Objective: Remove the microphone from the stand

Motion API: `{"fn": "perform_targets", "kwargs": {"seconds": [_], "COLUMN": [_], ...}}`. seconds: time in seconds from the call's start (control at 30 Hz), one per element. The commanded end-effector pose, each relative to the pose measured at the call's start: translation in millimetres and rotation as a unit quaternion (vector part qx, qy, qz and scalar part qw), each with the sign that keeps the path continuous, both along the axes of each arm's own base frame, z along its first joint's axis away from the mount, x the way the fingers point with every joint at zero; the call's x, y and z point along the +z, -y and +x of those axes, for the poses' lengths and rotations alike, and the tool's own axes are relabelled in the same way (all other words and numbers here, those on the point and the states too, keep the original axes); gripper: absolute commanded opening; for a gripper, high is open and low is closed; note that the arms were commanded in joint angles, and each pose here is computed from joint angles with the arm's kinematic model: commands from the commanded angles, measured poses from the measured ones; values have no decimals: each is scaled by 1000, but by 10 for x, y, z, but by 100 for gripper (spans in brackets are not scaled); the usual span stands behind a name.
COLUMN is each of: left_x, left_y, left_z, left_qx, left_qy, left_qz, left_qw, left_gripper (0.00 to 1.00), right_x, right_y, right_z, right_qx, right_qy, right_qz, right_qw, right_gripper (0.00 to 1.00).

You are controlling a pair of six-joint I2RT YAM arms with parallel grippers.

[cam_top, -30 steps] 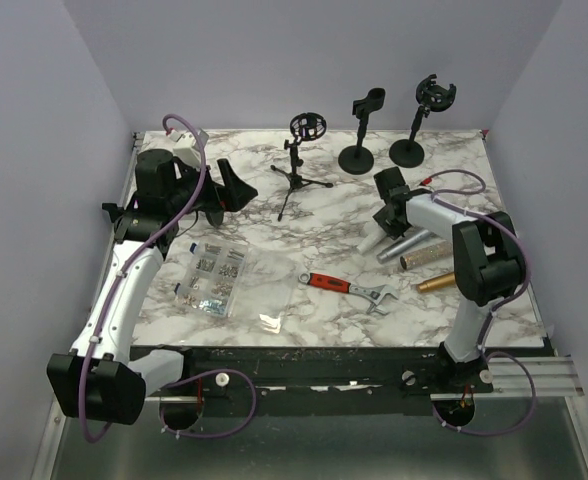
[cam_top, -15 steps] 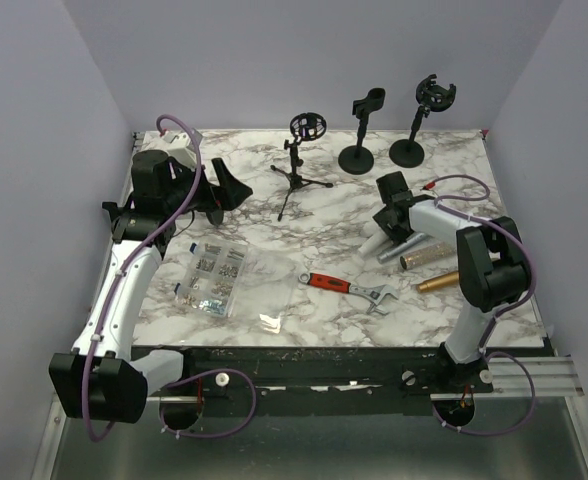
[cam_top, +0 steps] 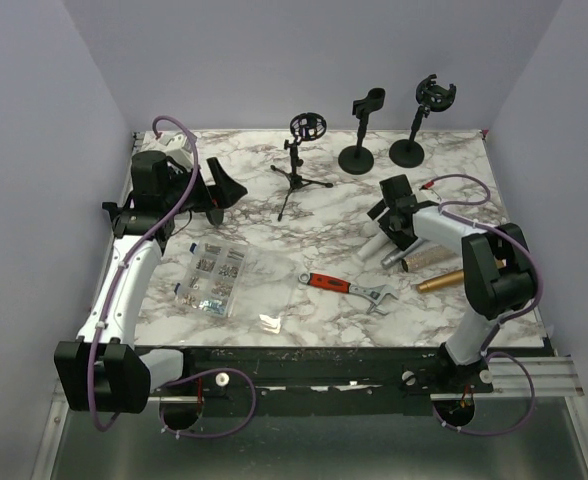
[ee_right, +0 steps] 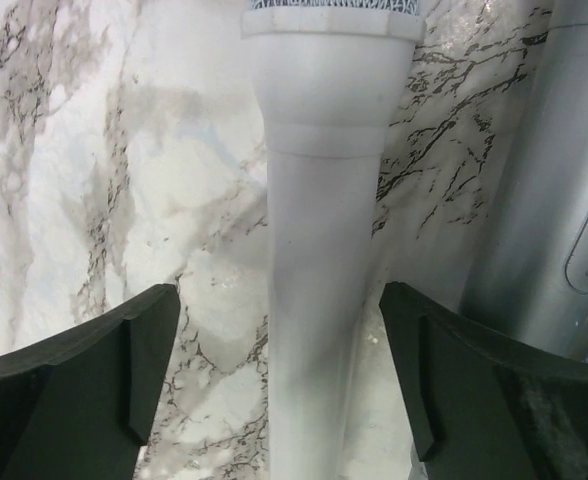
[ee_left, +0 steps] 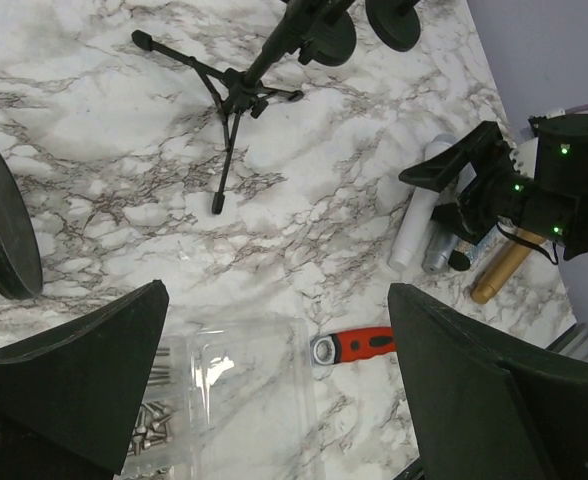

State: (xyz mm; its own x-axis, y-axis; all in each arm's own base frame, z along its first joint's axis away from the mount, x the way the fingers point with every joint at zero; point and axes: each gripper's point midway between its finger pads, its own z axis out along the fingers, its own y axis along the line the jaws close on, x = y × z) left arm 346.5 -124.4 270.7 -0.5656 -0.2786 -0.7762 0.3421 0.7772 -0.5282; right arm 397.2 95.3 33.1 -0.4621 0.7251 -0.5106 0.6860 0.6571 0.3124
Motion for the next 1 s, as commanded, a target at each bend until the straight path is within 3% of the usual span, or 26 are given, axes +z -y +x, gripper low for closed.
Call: {"fn": "perform_targets", "kwargs": {"seconds": [0.0, 0.13, 0.17, 0.3, 0.37, 0.5, 0.57, 0.8, 0.97], "left_x": [0, -34, -64, -185, -326, -683, -821, -1290, -1513], "left_y": [-113, -330, -391, -652, -873, -1256, -1382, -1817, -2040], "left_z": [92, 184, 213, 336, 410, 542, 613, 760, 898], "left_qx": [23, 71, 89, 157, 211, 300, 330, 450, 472], "left_qy": [-1, -14, -20, -64, -102, -191, -205, -188, -152], "left_qz": [-29, -71, -86, -165, -220, -353, -389, -378, -393], "left_qw": [999, 995, 992, 972, 947, 866, 835, 787, 774], "left_gripper": [95, 95, 95, 95, 96, 96, 96, 98, 96], "right_x": [61, 230, 281, 475, 567, 735, 790, 842, 841], "right_y": [-29, -155, -59, -113, -163, -183, -181, -211, -212], "right_z": [-81, -64, -25, 34, 51, 47, 39, -29, -136], "right_qx": [48, 87, 77, 107, 124, 133, 136, 154, 163], "right_qy": [-1, 16, 26, 47, 59, 91, 102, 108, 114], "right_qz": [-8, 13, -12, -13, -8, -2, -2, 4, 10], "right_qw": [999, 996, 997, 993, 991, 987, 985, 982, 980], "right_gripper": [94, 100, 100, 100, 100, 100, 100, 100, 100]}}
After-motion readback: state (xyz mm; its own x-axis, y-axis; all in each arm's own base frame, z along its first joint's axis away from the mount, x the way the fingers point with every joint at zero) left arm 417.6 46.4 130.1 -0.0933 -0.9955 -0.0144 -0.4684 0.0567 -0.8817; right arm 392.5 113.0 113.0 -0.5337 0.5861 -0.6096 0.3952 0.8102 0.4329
